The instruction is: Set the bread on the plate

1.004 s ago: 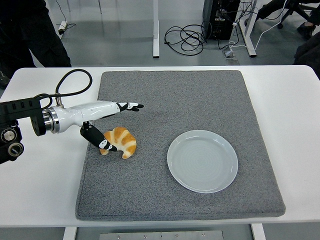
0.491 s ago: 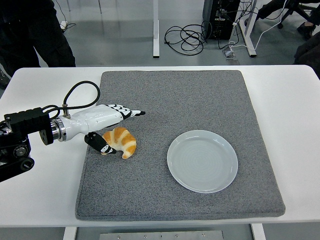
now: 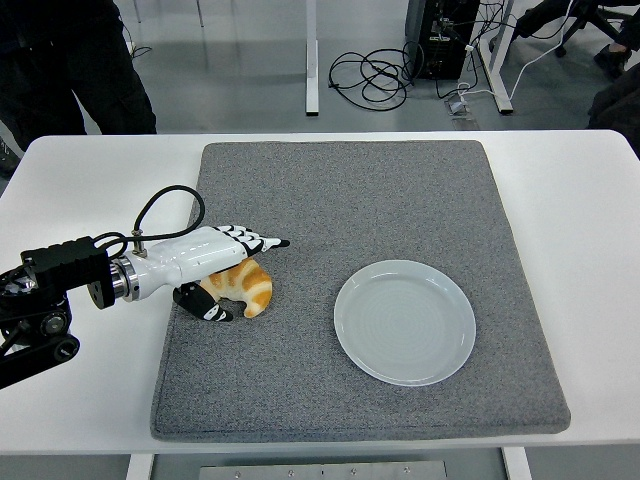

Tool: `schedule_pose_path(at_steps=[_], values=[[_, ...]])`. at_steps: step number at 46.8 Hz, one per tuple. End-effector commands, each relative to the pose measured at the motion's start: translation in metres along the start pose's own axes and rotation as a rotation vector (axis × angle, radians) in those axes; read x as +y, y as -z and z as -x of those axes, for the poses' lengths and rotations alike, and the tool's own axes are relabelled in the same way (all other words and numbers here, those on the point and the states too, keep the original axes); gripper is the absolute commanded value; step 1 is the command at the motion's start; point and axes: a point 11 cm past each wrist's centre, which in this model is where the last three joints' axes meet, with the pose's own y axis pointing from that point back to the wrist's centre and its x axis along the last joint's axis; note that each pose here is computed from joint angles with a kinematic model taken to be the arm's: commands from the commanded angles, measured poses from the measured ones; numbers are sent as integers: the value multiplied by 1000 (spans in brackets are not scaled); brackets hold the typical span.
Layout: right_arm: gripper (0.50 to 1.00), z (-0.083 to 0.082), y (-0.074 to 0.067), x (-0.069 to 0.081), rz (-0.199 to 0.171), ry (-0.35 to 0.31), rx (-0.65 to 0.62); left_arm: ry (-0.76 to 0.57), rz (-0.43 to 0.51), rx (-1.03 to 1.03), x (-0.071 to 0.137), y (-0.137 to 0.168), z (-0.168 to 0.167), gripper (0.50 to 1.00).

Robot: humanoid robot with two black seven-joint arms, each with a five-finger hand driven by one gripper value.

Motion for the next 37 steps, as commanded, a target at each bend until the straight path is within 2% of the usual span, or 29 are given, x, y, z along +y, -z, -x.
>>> schedule_pose_path(at_steps=[1,24,29,32,37], values=[[1000,0,0,0,0,-1,0,-1,4,-21,-1,-1,5,971],[1000,0,0,0,0,-1,0,-55,-29,-44,-5,11,-5,966],[1000,0,0,0,0,-1,0,-56,-31,-42,-6,12,-3,957],[1000,0,0,0,0,1,0,-55,-23,-39,-8,9,-2,927],[1000,0,0,0,0,1,0,-55,-14,-34,-12,6,0,922]])
